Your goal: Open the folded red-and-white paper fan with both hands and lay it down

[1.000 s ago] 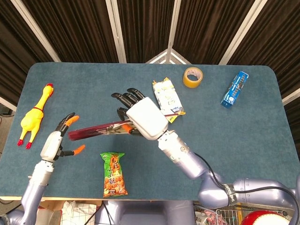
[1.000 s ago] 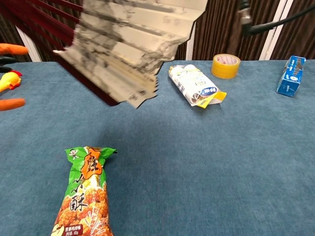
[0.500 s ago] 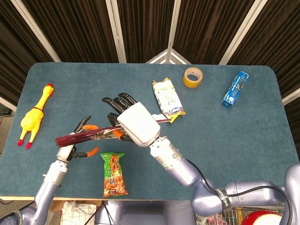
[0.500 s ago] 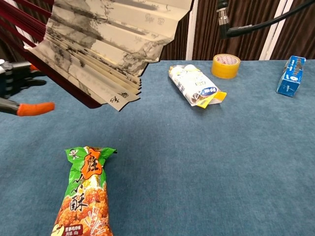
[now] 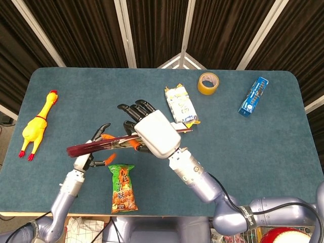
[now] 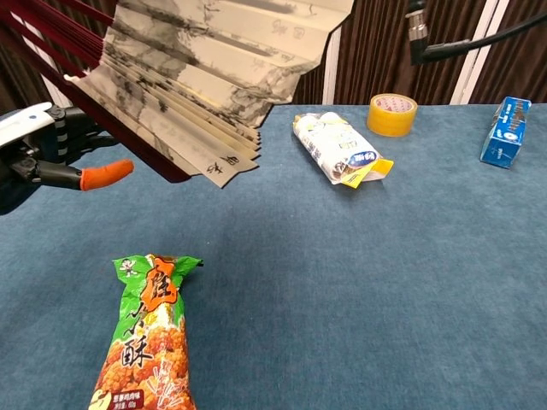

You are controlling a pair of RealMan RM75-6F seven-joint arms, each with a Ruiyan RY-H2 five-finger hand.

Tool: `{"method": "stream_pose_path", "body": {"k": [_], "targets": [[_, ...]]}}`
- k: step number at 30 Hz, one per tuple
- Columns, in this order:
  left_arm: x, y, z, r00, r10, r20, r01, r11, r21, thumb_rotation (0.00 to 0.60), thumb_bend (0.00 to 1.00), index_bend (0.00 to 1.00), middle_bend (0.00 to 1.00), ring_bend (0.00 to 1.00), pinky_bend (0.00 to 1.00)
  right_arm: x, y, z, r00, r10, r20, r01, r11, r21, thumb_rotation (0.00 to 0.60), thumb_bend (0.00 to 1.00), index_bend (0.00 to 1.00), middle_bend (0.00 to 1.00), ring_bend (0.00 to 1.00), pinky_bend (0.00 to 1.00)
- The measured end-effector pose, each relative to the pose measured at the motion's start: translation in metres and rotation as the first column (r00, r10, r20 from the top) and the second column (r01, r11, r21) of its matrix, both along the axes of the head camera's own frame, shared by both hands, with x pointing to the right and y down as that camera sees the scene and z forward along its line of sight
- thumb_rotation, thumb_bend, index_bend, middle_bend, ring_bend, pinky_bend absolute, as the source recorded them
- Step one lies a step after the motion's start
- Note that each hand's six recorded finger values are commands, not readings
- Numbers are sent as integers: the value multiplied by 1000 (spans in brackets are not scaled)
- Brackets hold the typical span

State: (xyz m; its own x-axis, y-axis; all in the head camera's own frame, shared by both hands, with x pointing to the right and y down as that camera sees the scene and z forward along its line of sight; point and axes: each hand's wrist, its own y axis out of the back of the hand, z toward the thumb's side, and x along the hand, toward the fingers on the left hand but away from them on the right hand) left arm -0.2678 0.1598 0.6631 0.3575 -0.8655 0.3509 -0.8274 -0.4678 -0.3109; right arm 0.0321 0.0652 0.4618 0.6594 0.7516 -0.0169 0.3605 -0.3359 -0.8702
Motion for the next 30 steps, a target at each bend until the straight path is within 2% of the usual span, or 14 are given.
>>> {"method": "stream_pose_path", "body": {"k": [7, 11, 20, 26, 30], "targets": [[4, -8, 3, 1000, -23, 16, 23, 1000, 20, 600, 537, 553, 216, 0, 91, 6, 0, -5, 1000, 4, 7, -4, 1000, 0, 600, 505, 1000, 220, 270, 219], [2, -14, 2, 998, -59, 26, 58, 997, 43, 600, 553, 567, 229, 0, 93, 11, -1, -8, 1000, 6, 8, -6, 1000, 2, 600, 505, 1000, 220, 270, 219], [-14, -26, 1, 993, -77, 93, 67, 992, 103, 600, 553, 591, 236, 0, 93, 29, -9, -7, 999, 46, -6, -46, 999, -3, 600, 505, 1000, 220, 270, 219], [-32, -33, -4, 984, -81, 161, 50, 981, 186, 600, 547, 593, 227, 0, 93, 52, -21, -4, 995, 89, -51, -88, 996, 19, 600, 505, 1000, 220, 270, 219], [-50, -39, -10, 978, -122, 170, 77, 966, 247, 600, 545, 592, 226, 0, 93, 68, -28, -2, 991, 116, -68, -114, 993, 26, 600, 504, 1000, 220, 270, 219]]}}
